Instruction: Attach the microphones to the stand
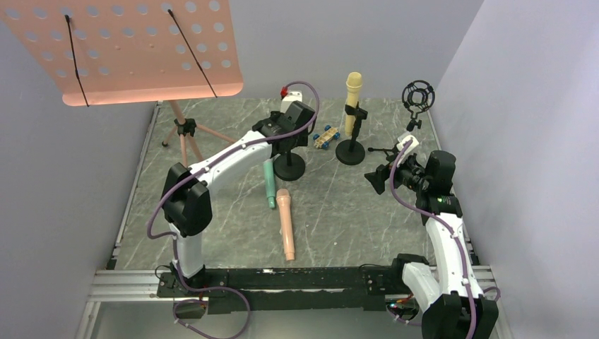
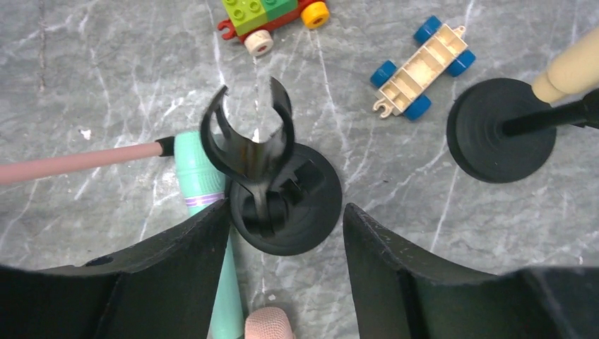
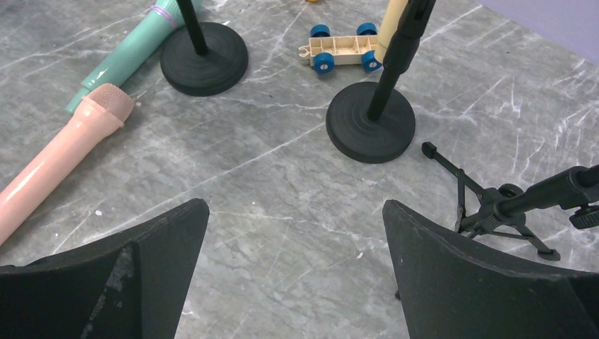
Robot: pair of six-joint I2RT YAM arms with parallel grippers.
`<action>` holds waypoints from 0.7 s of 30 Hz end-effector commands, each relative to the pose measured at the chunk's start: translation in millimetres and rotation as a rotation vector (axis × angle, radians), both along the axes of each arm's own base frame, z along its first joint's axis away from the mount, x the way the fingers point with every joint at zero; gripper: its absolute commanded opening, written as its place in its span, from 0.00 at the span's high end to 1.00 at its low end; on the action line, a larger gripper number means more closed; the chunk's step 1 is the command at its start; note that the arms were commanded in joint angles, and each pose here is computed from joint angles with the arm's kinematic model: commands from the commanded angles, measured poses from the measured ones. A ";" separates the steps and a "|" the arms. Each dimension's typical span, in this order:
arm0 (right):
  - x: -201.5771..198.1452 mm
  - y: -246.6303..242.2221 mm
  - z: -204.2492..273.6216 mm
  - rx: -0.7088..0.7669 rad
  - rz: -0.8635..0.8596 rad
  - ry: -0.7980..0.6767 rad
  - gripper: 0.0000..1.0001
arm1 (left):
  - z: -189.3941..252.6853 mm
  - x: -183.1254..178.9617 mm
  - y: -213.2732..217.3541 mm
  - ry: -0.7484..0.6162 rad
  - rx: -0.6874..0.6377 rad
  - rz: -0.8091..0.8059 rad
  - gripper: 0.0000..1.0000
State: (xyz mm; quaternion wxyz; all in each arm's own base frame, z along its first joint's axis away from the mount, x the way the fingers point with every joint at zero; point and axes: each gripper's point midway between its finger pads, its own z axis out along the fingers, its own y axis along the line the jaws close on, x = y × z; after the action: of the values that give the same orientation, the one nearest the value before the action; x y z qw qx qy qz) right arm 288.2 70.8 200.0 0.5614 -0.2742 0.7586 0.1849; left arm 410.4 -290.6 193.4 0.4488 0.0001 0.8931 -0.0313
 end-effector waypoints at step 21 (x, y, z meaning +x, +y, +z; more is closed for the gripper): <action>0.0 0.7 23.0 -0.017 0.014 -0.094 0.00 | 9.1 22.4 9.1 -0.011 0.043 0.044 0.56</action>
State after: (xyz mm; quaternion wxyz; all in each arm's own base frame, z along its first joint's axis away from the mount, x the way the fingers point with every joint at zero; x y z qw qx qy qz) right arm 286.3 70.9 205.7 0.5697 -0.2787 0.7520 0.1795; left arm 425.4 -282.3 189.8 0.4395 -0.0028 0.8982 -0.0062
